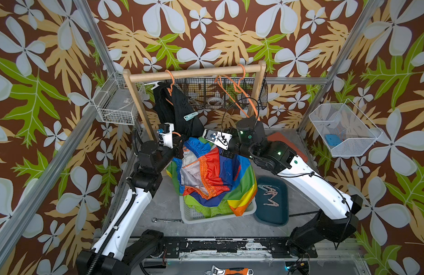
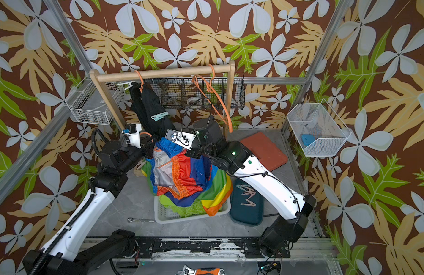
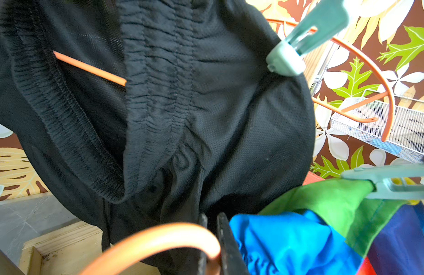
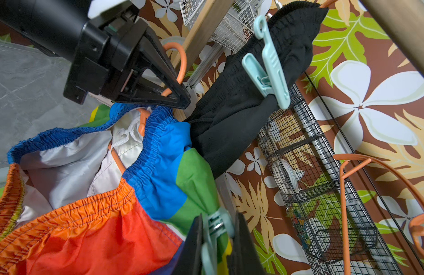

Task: Remove the clothespins securing shorts to the hanger
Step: Remove the clothespin from the hanger.

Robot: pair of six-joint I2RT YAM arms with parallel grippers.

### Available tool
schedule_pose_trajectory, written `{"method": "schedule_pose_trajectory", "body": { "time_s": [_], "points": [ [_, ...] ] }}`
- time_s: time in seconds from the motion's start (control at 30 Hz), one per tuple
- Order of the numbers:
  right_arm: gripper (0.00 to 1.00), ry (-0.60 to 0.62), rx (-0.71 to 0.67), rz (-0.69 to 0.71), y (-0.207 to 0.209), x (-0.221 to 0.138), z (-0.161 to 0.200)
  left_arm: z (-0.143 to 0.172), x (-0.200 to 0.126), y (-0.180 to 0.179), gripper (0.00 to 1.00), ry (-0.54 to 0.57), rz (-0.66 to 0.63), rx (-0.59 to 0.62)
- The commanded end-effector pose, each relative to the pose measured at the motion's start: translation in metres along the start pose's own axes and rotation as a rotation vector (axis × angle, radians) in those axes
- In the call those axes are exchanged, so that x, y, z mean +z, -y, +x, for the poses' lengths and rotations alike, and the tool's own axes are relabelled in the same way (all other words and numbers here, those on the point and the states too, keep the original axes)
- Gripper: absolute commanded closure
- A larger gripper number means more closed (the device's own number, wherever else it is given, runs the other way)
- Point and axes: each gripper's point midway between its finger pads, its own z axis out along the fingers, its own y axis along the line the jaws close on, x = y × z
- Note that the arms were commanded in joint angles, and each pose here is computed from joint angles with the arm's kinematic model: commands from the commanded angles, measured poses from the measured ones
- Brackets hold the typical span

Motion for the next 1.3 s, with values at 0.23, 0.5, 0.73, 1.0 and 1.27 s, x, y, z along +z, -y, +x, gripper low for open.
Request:
{"method": "schedule_pose_trajectory", "body": {
  "time_s": [0.23,0.5,0.73,1.0,1.27],
  "points": [
    [0.89,0.061,0.046,-0.015,0.003,-0.002,-0.012,-0.011,0.000,0.001,1.00,0.037,0.004,0.012],
    [0.92,0.080,0.064,-0.019,0.004,-0.004,-0.016,-0.011,0.000,0.001,1.00,0.037,0.002,0.013],
    [0.94,0.107,0.083,-0.014,0.010,-0.009,-0.023,-0.009,0.001,0.001,1.00,0.034,0.002,0.013],
    [0.95,0.121,0.093,-0.008,0.014,-0.012,-0.028,-0.009,0.001,0.000,1.00,0.034,0.000,0.015],
    [0.95,0.086,0.130,0.107,0.038,-0.049,-0.015,-0.009,0.002,0.000,1.00,0.031,-0.003,0.013]
  ]
}}
